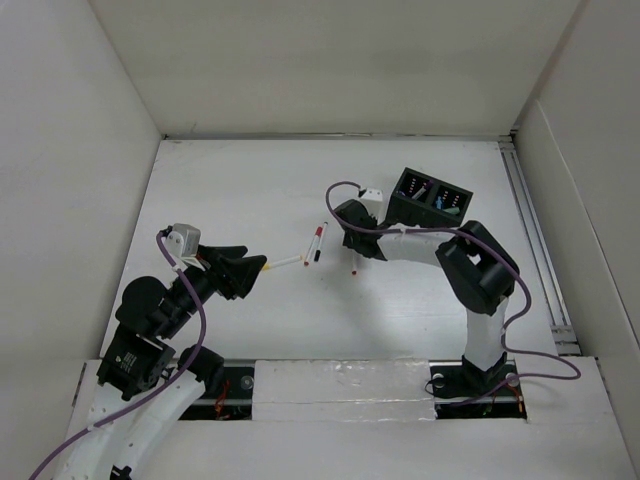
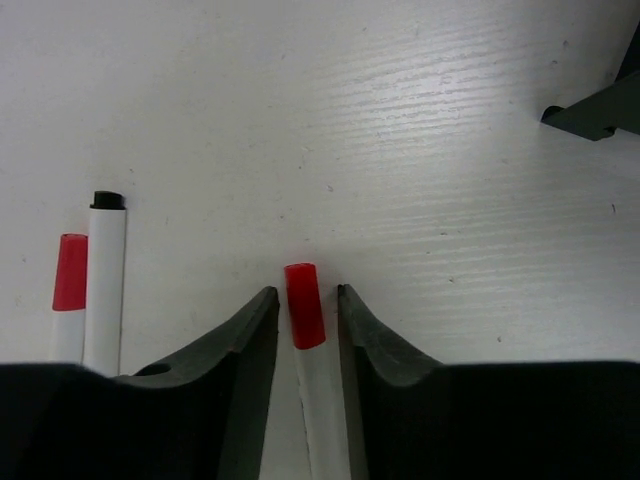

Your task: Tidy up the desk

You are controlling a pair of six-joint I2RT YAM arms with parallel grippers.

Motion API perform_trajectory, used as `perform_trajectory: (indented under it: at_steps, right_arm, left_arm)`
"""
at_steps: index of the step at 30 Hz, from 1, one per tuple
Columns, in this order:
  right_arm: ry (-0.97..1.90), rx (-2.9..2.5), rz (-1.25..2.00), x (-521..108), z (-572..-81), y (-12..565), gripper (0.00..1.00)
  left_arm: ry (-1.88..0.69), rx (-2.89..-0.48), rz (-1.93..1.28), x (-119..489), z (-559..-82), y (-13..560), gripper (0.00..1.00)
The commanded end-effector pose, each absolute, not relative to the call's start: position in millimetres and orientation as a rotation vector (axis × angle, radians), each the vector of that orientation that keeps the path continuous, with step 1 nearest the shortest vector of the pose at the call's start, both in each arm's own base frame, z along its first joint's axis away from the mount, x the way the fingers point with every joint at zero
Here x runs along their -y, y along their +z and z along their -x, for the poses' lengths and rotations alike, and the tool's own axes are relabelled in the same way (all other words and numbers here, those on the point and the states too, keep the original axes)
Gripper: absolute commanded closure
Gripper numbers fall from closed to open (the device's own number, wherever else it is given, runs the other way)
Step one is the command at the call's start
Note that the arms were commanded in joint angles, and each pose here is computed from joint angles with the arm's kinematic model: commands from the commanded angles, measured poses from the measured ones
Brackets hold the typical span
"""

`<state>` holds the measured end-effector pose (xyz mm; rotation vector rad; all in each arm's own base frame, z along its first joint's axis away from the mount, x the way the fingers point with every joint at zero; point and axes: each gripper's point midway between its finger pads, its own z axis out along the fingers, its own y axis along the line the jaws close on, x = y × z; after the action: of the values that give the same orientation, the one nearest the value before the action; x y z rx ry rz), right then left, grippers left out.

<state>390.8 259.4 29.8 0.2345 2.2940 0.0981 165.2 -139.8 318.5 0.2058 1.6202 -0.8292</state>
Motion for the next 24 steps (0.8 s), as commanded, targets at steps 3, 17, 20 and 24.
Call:
perform_trajectory:
  at_steps: [3, 17, 20, 24]
  right_arm:
    - [0.072, -2.372, -0.216, -250, -374, 13, 0.75]
    - [0.378, -2.070, -0.316, -252, -376, 122, 1.00]
    - [0.413, -1.953, -0.352, -241, -376, 168, 1.00]
    - [0.372, -1.782, -0.460, -203, -390, 231, 1.00]
  left_arm:
    - [-0.835, -1.574, -0.223, 142, -167, 328, 0.48]
    - [-0.834, -1.576, -0.223, 142, -166, 327, 0.48]
    - [-0.833, -1.568, -0.221, 141, -166, 329, 0.48]
    - [-0.836, -1.581, -0.226, 143, -168, 327, 0.48]
